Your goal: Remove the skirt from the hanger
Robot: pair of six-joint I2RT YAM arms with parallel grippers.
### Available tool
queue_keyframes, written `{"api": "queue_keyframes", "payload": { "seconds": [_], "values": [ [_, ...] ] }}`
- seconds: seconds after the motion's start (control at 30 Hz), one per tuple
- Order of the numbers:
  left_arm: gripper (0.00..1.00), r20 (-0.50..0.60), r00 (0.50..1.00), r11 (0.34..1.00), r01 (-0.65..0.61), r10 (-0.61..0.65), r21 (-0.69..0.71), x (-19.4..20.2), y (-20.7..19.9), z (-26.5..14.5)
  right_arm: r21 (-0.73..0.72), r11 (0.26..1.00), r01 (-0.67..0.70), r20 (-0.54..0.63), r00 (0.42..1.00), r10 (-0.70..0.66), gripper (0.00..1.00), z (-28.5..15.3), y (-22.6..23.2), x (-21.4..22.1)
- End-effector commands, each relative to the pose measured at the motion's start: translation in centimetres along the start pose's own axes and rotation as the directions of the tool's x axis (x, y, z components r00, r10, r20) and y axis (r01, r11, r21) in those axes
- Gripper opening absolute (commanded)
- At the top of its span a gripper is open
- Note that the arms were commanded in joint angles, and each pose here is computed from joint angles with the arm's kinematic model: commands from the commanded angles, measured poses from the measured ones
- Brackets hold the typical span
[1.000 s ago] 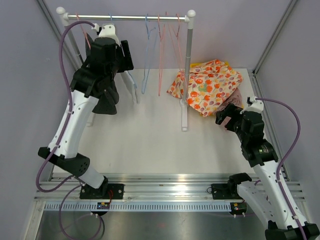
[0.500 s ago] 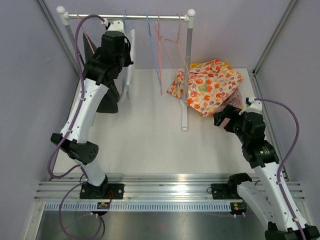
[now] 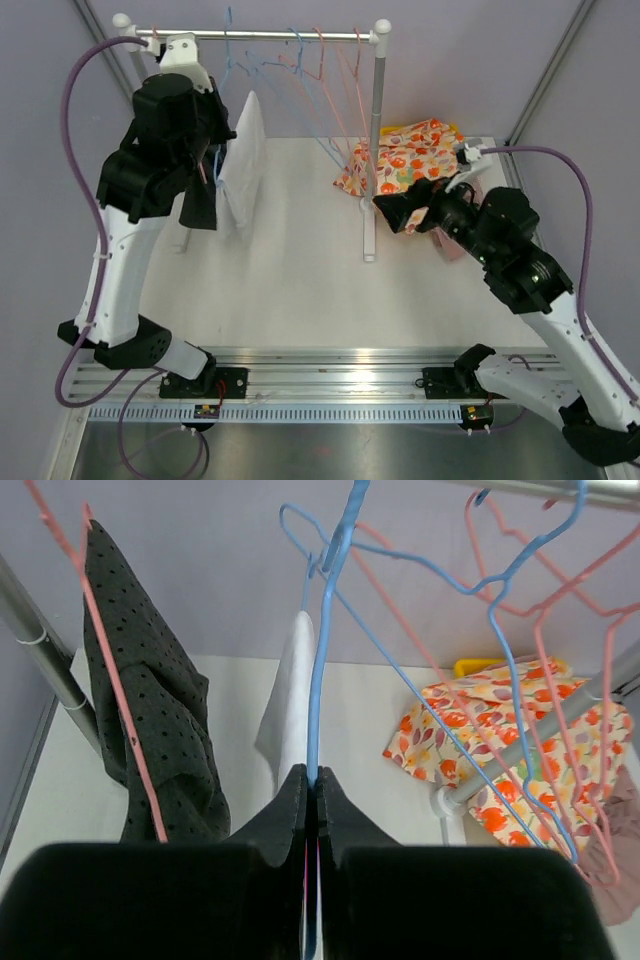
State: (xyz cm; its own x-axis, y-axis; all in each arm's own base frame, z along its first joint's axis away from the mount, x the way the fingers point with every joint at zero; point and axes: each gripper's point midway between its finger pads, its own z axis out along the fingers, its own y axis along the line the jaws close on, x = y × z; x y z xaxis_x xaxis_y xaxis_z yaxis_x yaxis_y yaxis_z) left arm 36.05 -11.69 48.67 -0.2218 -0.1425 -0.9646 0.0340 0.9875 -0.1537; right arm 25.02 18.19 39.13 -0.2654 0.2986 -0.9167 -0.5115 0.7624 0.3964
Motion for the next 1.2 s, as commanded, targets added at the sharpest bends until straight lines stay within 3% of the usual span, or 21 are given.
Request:
{"api": "queue_keyframes", "payload": {
  "seconds": [0.0,0.13,0.33,0.47,0.87,1.0,1.17],
  "values": [
    [0.00,0.105,0.992,0.997,0.058,-0.063,0.055,-3.3,-0.5,-2.6,0.105,0.978,0.181,0.026,0.982,-0.184,1.00,1.8,2.2,-3.3],
    [0.00,0.098,0.993,0.996,0.064,-0.070,0.061,-3.0,-0.6,-3.4,0.070,0.950,0.303,-0.002,0.953,-0.304,0.99,4.7,10.1,-1.4],
    [0.00,0.102,0.992,0.995,0.070,-0.077,0.065,-3.0,-0.5,-3.9,-0.079,0.946,0.314,-0.013,0.949,-0.316,1.00,7.2,20.5,3.5],
    [0.00,0.105,0.991,0.995,0.073,-0.081,0.074,-3.2,-0.5,-4.3,-0.109,0.935,0.338,-0.012,0.940,-0.341,0.99,8.5,24.2,5.8],
    [0.00,0.128,0.987,0.991,0.086,-0.099,0.100,-3.5,-0.1,-6.1,0.046,0.901,0.432,0.044,0.900,-0.434,0.99,12.0,24.0,6.6],
    [0.00,0.136,0.986,0.991,0.086,-0.100,0.103,-3.7,0.1,-6.6,0.060,0.903,0.426,0.041,0.902,-0.429,0.90,12.7,23.8,7.0],
    [0.00,0.149,0.982,0.989,0.095,-0.112,0.115,-4.1,0.1,-7.2,0.050,0.910,0.412,0.032,0.910,-0.414,0.87,13.7,23.7,7.9]
  ]
}}
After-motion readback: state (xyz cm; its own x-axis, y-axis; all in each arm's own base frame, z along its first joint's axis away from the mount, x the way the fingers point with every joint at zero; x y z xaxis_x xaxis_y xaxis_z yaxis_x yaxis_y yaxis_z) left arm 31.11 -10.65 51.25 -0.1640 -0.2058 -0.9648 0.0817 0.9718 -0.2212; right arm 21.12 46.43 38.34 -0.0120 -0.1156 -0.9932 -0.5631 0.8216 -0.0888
